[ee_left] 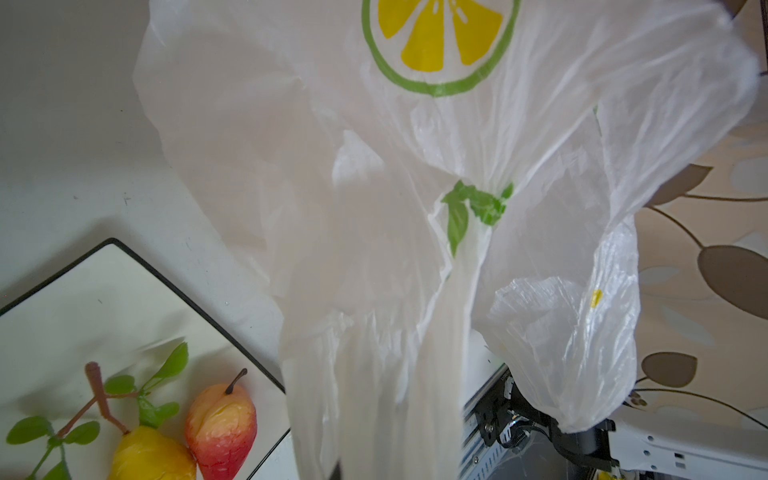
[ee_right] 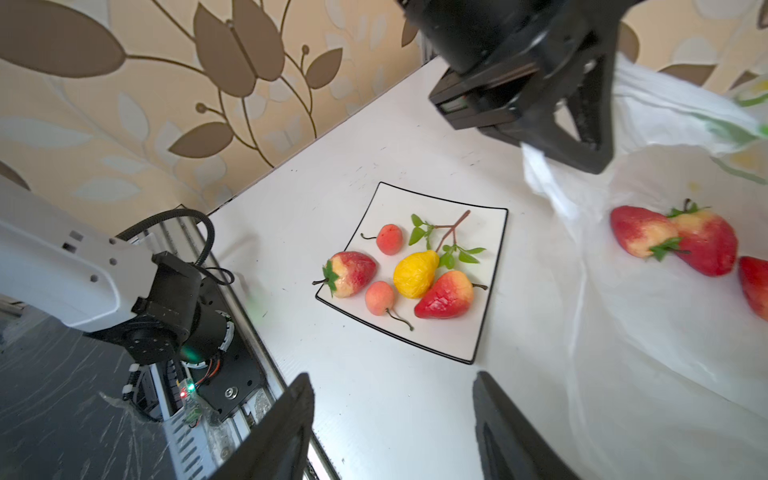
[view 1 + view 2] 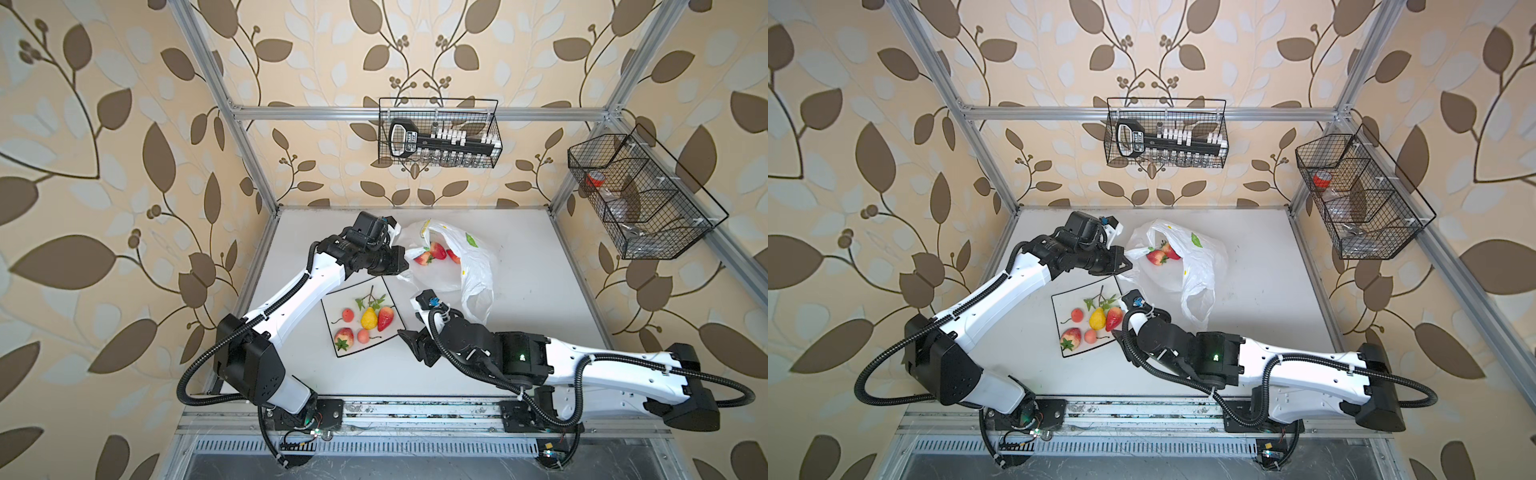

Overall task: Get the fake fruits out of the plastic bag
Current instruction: 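Move the right gripper back into the bag above the remaining fruits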

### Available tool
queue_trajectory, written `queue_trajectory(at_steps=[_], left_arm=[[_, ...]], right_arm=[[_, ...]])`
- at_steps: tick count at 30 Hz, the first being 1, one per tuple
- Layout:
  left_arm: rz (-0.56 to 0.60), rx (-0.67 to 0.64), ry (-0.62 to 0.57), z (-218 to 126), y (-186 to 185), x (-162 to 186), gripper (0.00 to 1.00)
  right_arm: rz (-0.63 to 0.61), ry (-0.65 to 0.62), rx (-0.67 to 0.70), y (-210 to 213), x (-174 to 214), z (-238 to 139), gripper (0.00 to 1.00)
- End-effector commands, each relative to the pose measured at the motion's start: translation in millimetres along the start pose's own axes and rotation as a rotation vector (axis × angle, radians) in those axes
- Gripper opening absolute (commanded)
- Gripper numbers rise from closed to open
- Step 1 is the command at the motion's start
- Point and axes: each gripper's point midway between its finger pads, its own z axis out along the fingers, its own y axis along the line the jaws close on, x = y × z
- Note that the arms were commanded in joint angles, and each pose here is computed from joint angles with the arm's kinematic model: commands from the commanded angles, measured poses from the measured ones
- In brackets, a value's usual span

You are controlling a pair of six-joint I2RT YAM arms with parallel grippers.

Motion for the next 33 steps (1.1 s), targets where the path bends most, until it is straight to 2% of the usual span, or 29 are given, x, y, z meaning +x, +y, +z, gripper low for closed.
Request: queue_trajectory(at_steps=[1, 4, 8, 17, 27, 33], left_arm=[[0.048, 0.042, -0.035, -17.2, -12.2, -6.6, 0.00], [0.047, 0.046, -0.030, -17.8, -12.5, -4.6, 0.00], [0.044, 0.043, -0.025, -18.4, -10.6, -1.3, 0.00], [0.052, 0.047, -0.035, -28.6, -13.2, 4.0, 0.00], [0.056, 0.049, -0.037, -33.8, -14.7, 6.2, 0.00], [0.055, 0.046, -0.031, -35.2, -13.4, 10.8, 0.00]], right_arm=[[0.002, 0.023, 0.172, -38.8, -5.7, -6.2, 0.57], [0.009, 0.034, 0.266, -68.6, -15.4, -1.4, 0.53], [-0.050, 0.075, 0.364, -101.9, -20.0, 12.3, 0.48], [-0.263, 0.217, 0.495, -160.0, -8.8, 54.2, 0.41], [-0.393, 0.371, 0.561, -207.3, 34.1, 88.9, 0.40], [-0.375, 0.465, 0.609, -234.2, 59.7, 97.8, 0.40]])
